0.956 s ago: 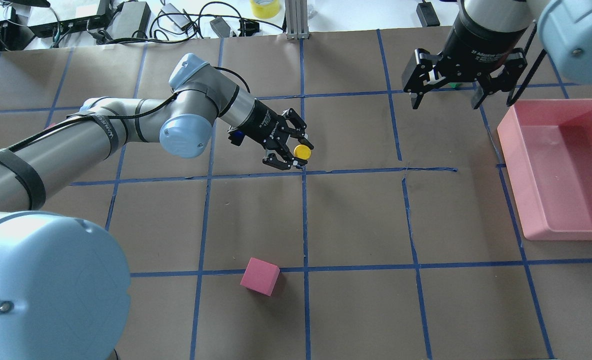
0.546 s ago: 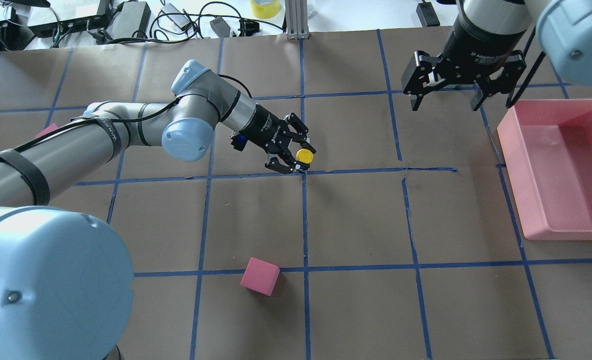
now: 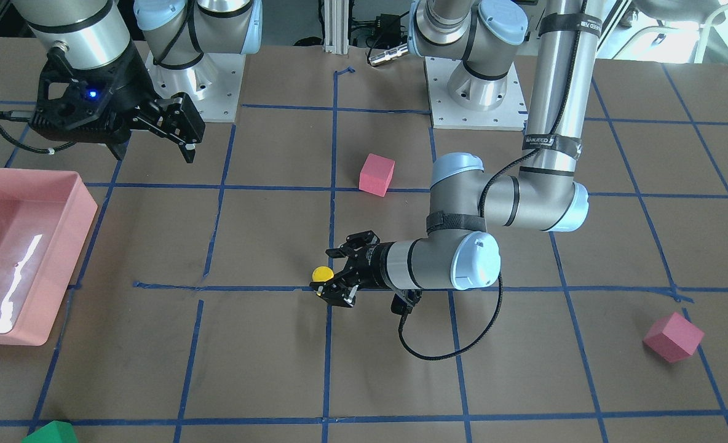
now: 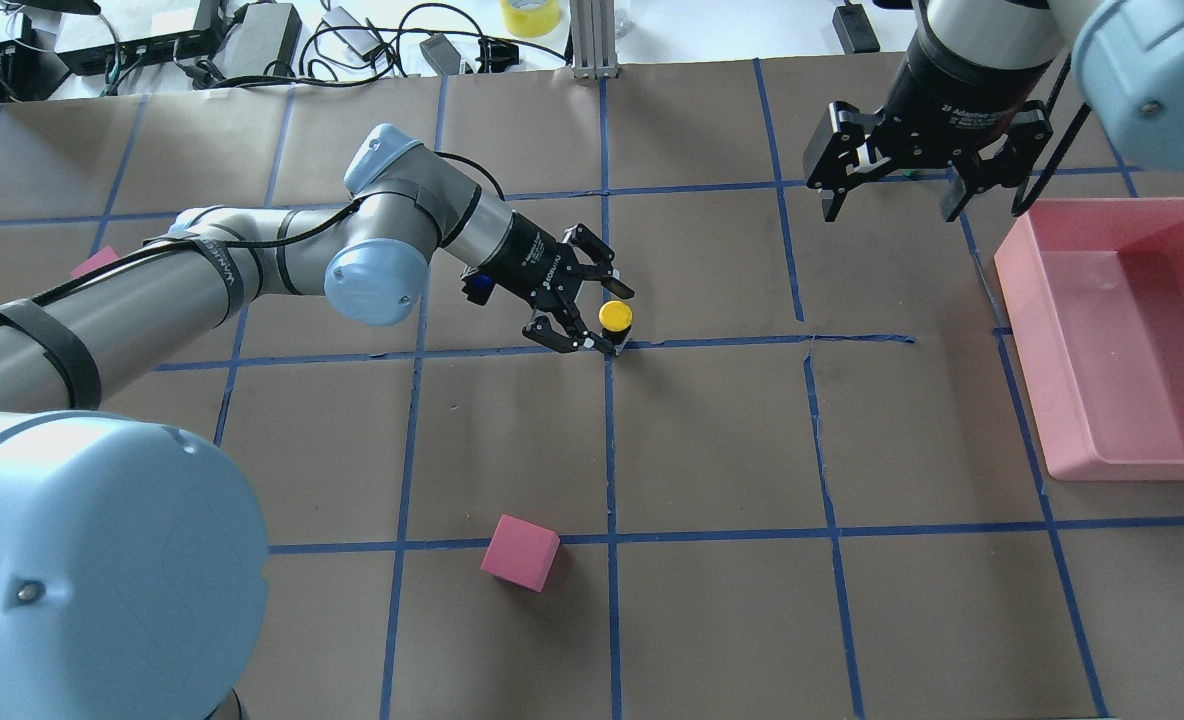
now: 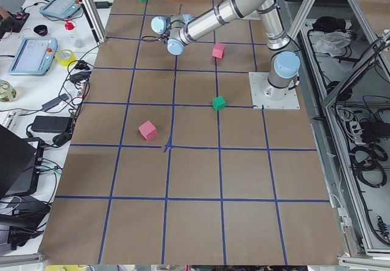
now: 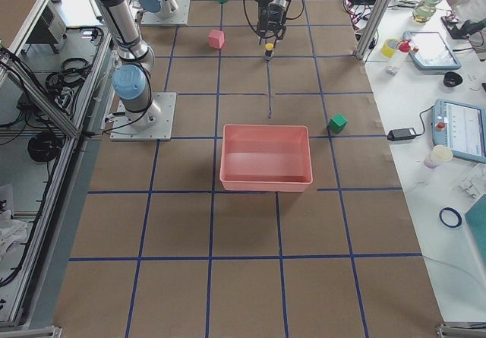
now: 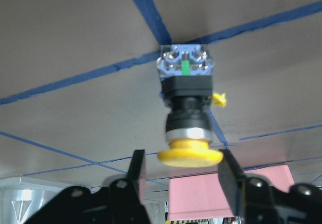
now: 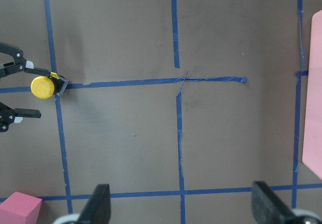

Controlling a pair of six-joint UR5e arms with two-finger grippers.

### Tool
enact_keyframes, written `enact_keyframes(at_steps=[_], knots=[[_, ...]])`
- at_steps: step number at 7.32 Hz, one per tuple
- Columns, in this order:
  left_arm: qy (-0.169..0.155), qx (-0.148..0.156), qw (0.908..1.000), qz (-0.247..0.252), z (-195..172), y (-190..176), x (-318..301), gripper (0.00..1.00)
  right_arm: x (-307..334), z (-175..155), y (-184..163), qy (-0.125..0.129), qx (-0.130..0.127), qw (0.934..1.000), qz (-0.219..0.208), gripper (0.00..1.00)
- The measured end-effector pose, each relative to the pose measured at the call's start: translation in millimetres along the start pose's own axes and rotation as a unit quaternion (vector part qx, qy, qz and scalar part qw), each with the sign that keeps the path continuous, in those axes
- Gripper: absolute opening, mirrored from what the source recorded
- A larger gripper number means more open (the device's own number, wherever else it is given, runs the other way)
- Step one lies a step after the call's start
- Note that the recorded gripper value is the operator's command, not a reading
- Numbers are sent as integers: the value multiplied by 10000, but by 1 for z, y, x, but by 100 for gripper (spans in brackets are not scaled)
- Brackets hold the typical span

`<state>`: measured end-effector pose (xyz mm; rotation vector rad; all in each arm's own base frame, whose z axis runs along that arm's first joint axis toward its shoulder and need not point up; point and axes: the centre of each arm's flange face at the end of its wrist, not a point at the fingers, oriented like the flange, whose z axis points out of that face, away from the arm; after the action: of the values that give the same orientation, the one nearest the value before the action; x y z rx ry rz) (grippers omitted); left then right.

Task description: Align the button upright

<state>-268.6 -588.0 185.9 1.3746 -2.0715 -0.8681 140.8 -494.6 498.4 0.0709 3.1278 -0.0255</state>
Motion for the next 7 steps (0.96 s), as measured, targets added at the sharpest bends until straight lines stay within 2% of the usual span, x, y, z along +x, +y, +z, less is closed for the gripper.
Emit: enact_keyframes(at_steps=[1, 3, 5, 7], knots=[[31, 134, 9999, 90, -10, 9, 0, 100, 0, 0, 0, 0, 2, 10000, 2, 100], [143, 745, 9962, 428, -52, 45, -2, 100, 0, 0, 0, 0, -1, 10000, 2, 100], [255, 1306, 9880, 786, -119, 111, -11, 100, 0, 0, 0, 0, -2, 10000, 3, 100], [236, 1669, 9767, 1329, -179, 182, -39, 100, -1, -1, 0, -18, 12, 10000, -3, 100]])
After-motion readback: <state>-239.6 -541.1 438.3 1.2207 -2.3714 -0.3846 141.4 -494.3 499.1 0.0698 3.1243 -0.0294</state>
